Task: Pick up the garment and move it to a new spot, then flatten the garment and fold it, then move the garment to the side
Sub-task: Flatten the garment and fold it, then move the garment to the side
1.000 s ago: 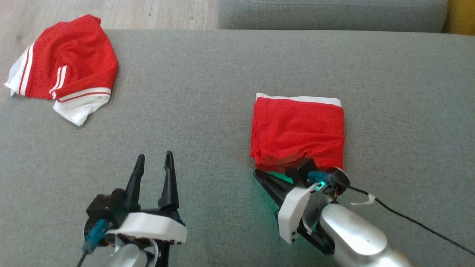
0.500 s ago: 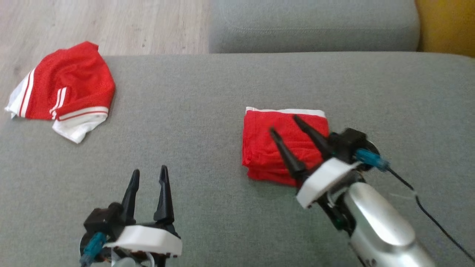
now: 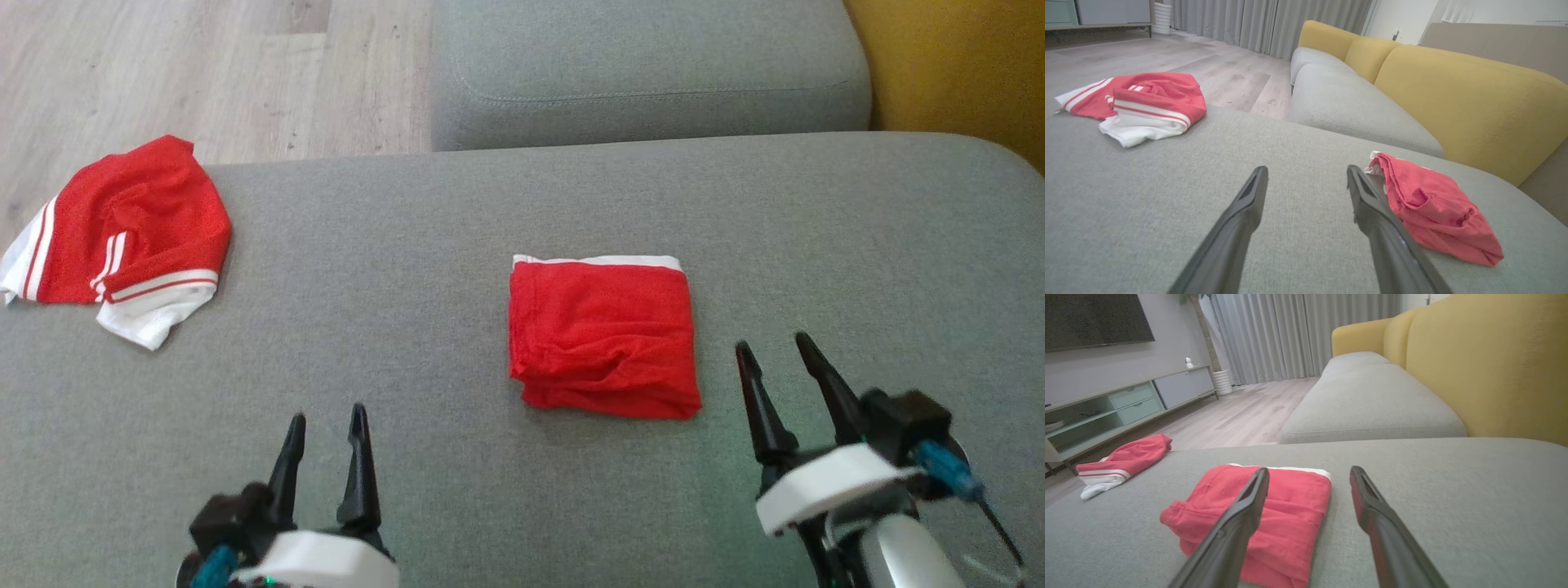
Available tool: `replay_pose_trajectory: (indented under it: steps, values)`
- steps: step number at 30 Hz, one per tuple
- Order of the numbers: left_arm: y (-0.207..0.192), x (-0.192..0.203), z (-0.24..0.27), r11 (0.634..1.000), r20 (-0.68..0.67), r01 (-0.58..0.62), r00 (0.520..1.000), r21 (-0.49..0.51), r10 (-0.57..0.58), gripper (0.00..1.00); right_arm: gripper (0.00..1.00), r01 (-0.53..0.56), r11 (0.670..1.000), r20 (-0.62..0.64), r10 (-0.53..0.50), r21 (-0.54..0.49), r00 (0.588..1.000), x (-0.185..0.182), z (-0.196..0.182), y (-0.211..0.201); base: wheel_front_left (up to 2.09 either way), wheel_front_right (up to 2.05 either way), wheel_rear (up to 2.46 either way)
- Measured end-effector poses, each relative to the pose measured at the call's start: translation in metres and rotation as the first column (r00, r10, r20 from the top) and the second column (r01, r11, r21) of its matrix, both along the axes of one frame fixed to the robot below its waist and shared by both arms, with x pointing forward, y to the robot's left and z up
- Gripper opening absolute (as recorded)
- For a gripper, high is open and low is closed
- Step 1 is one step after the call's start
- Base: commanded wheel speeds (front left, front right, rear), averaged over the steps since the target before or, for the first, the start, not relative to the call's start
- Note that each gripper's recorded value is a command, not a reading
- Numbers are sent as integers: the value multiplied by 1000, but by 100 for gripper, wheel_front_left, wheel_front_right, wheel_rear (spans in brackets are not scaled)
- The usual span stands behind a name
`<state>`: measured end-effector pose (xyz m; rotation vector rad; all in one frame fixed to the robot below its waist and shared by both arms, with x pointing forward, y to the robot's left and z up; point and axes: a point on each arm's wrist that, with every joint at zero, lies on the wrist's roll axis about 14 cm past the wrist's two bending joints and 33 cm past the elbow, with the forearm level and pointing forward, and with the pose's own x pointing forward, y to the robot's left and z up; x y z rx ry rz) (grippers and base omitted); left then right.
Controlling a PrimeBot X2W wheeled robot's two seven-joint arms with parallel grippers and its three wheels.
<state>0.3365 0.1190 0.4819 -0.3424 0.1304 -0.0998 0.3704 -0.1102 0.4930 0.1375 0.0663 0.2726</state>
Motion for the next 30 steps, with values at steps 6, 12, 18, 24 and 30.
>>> replay_pose_trajectory:
  steps: [6, 12, 18, 24, 30]
  values:
    - [4, -11, -16, 1000, -44, -8, 999, 8, 9, 100, 100, 37, 999, -35, -36, 12, 999, -17, -12, -10, 0, 0, 0]
    - [9, -14, -20, 1000, -49, -20, 999, 17, 21, 100, 100, 53, 998, -56, -52, 21, 997, -24, -19, -14, 0, 0, 0]
    - [10, -16, -22, 999, -51, -23, 998, 29, 24, 100, 100, 66, 998, -58, -65, 20, 996, -22, -19, -18, 0, 0, 0]
    - [12, -16, -24, 999, -57, -28, 998, 31, 30, 100, 100, 64, 998, -63, -63, 15, 996, -21, -21, -18, 0, 0, 0]
    - [15, -17, -28, 999, -67, -37, 997, 38, 40, 100, 100, 47, 999, -95, -48, -13, 994, -16, -27, -15, 0, 0, 0]
